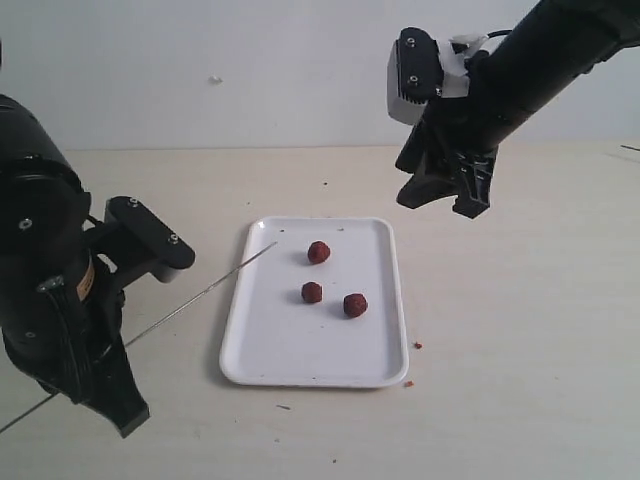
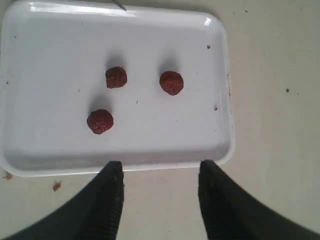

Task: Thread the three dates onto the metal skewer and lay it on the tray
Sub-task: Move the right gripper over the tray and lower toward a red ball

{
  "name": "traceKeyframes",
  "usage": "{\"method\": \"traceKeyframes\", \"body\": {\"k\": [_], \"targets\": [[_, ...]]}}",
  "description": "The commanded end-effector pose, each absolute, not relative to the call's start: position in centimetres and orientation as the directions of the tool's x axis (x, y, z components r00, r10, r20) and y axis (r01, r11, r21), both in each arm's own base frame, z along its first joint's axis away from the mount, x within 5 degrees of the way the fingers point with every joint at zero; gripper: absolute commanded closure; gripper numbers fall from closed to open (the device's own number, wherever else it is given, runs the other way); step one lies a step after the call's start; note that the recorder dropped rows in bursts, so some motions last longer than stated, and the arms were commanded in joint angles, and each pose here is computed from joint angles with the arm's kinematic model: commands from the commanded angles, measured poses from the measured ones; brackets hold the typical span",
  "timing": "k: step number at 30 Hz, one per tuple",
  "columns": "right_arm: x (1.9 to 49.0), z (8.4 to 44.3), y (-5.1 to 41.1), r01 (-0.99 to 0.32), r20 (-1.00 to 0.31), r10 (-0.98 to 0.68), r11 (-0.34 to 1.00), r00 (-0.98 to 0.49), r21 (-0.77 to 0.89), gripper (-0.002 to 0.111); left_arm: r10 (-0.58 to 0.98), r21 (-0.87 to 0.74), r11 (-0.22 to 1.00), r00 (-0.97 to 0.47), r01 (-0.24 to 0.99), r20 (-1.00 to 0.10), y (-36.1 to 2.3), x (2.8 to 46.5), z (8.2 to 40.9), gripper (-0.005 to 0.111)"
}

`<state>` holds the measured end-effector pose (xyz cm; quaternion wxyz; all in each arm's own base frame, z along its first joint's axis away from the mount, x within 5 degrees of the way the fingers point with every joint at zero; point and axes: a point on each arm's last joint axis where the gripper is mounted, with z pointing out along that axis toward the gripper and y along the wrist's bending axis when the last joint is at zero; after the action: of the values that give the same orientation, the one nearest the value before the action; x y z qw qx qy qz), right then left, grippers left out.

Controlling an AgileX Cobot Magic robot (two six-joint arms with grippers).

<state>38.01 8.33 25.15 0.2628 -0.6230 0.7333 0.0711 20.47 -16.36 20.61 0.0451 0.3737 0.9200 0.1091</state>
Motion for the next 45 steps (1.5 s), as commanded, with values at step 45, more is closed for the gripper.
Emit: {"method": "traceKeyframes", "body": {"k": [45], "targets": [[38.9,14.3,16.1,-0.912,-0.172,-0.909,-0.336,0.379,-0.235,0.053,0.863,0.211,0.488,-0.504,0.847,0.026,-15.8,19.6,18.4,0.107]]}}
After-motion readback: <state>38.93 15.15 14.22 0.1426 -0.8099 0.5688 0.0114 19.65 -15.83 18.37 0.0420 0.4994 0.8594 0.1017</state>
